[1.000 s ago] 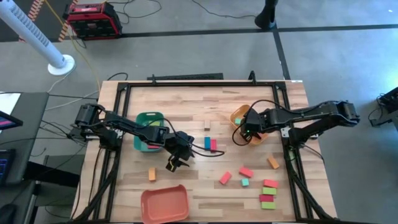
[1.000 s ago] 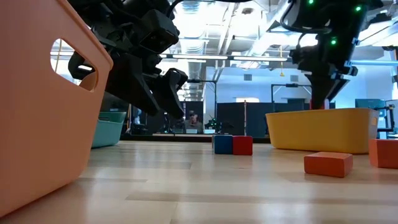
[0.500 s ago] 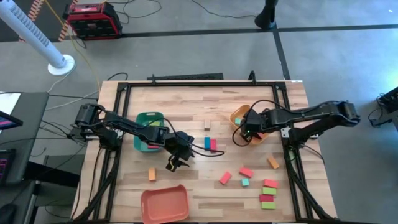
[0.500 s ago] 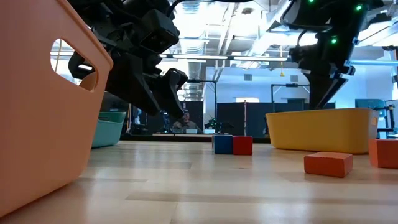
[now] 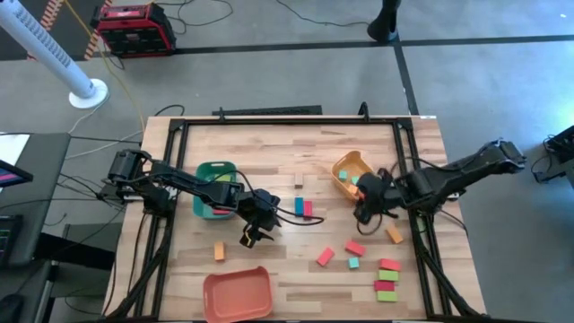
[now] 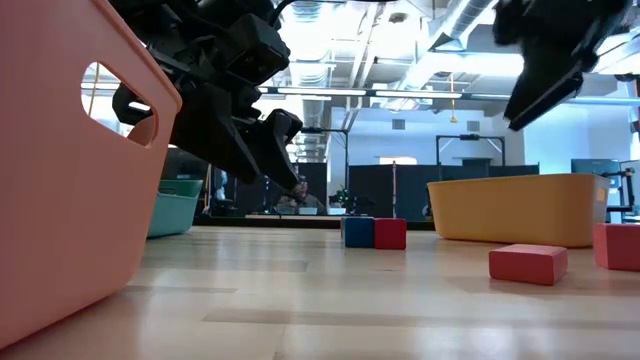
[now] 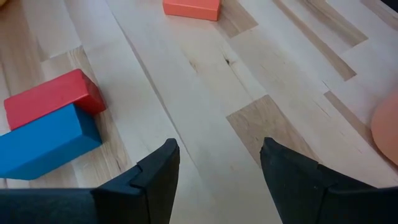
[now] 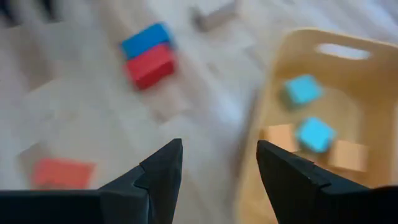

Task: Sort blocks by size
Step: Put the light blue cube block into the yellow bin

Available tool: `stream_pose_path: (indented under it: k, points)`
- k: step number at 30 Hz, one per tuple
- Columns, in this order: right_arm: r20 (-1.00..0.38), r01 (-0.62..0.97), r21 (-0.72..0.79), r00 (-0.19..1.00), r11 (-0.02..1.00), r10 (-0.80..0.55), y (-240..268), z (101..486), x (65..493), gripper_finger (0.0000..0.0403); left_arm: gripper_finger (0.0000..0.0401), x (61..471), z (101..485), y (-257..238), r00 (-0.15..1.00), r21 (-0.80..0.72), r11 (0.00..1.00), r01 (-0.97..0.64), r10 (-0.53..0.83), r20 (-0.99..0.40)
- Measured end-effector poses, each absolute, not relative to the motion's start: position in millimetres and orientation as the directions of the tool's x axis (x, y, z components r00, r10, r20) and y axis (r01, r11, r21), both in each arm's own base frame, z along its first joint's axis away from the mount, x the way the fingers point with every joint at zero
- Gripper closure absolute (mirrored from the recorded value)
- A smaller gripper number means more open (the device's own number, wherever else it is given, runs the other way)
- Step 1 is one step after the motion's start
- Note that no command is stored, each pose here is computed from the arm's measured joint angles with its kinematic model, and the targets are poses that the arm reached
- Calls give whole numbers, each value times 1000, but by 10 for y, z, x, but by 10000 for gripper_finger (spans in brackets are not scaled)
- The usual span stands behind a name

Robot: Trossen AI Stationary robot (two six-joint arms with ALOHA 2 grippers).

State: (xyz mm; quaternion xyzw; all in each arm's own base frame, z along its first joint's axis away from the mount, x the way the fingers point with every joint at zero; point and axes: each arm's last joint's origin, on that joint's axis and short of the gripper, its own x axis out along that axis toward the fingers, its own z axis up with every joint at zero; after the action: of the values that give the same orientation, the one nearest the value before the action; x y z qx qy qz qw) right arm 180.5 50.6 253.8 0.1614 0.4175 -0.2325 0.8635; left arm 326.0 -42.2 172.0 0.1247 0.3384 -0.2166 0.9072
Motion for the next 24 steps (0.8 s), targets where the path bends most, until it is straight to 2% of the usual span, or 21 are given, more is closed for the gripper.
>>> stream_pose_path:
  k: [3,12,17,24]
  points:
    - [-781,457,124,593,881,-198,701,2553,1775,168,189,3260,1720,-422,677,80,875,478,-309,-668]
    - [-766,285,193,642,939,-38,1235,2451,1742,168,189,3262,1723,-422,680,82,875,477,-309,-665]
    - [-785,190,173,619,966,18,1508,2273,1794,168,189,3270,1731,-423,688,82,877,473,-309,-657]
    - [-822,154,130,569,979,19,1706,2023,1864,168,189,3291,1755,-425,709,92,878,469,-312,-633]
